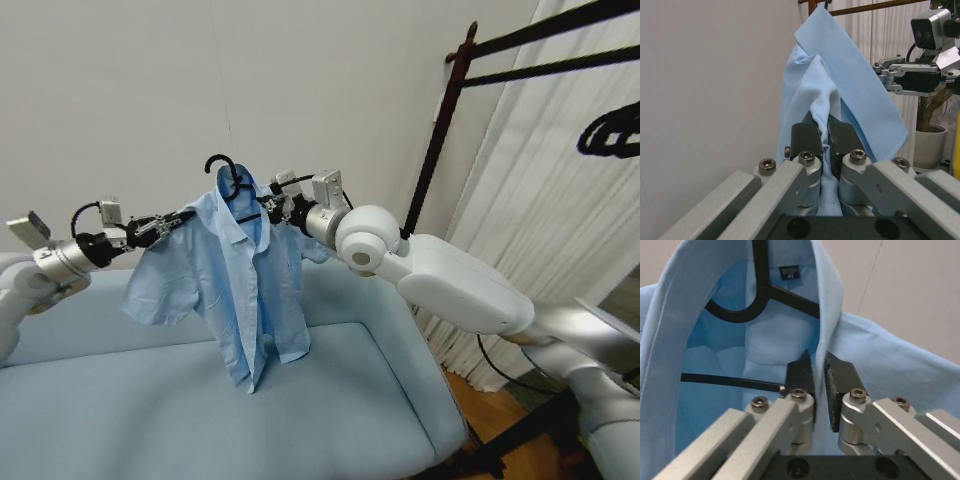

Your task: Pick up the clothes from the sofa and hang them on the clothes hanger.

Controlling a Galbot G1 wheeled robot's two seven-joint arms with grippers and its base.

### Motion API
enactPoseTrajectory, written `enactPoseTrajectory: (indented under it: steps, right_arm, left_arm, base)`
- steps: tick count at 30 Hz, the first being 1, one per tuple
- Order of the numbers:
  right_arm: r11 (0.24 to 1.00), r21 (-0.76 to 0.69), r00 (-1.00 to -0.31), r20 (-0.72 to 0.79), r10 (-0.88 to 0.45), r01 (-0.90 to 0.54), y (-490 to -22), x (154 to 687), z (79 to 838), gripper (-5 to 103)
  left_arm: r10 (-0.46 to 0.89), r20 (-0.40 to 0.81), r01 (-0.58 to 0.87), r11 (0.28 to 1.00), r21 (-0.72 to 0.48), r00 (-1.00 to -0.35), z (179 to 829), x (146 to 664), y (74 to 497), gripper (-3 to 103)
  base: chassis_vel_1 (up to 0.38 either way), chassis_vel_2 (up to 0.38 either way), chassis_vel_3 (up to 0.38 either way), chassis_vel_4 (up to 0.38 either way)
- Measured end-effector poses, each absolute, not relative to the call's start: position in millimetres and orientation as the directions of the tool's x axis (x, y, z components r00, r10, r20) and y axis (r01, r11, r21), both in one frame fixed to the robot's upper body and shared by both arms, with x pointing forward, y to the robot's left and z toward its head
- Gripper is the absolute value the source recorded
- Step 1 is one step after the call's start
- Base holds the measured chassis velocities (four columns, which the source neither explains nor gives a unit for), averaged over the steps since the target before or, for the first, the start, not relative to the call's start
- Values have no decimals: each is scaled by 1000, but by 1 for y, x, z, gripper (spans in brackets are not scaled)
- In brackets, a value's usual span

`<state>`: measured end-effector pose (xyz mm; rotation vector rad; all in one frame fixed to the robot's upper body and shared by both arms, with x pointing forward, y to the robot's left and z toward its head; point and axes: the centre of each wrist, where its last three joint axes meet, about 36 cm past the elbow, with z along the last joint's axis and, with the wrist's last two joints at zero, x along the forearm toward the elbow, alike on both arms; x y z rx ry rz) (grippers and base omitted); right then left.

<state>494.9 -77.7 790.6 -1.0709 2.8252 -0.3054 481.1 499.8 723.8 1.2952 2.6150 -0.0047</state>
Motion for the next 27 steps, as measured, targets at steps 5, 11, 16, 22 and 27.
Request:
enactPoseTrajectory:
  steps: [5,11,16,22,27]
  right_arm:
    - [739,-217,-750,-41,-660,-638,-85,493,801,27]
    - [751,-196,-758,-55,-650,-630,-100,492,817,43]
    - [700,-211,-706,-62,-706,-682,-129,510,839,70]
    - [601,-254,-619,-13,-785,-757,-167,545,857,82]
    - [466,-256,-505,113,-856,-847,-192,581,874,99]
  left_arm:
    - [781,-219,784,613,98,-584,724,481,502,3]
    - [772,-256,780,619,96,-581,719,484,505,3]
    - [774,-257,778,619,108,-579,712,486,508,3]
    - [789,-252,787,602,135,-560,711,487,512,3]
    - [809,-239,799,579,163,-537,709,490,523,3]
  base:
    - [0,0,0,0]
    - [0,0,0,0]
    - [0,0,0,0]
    - [0,0,0,0]
    - [0,0,0,0]
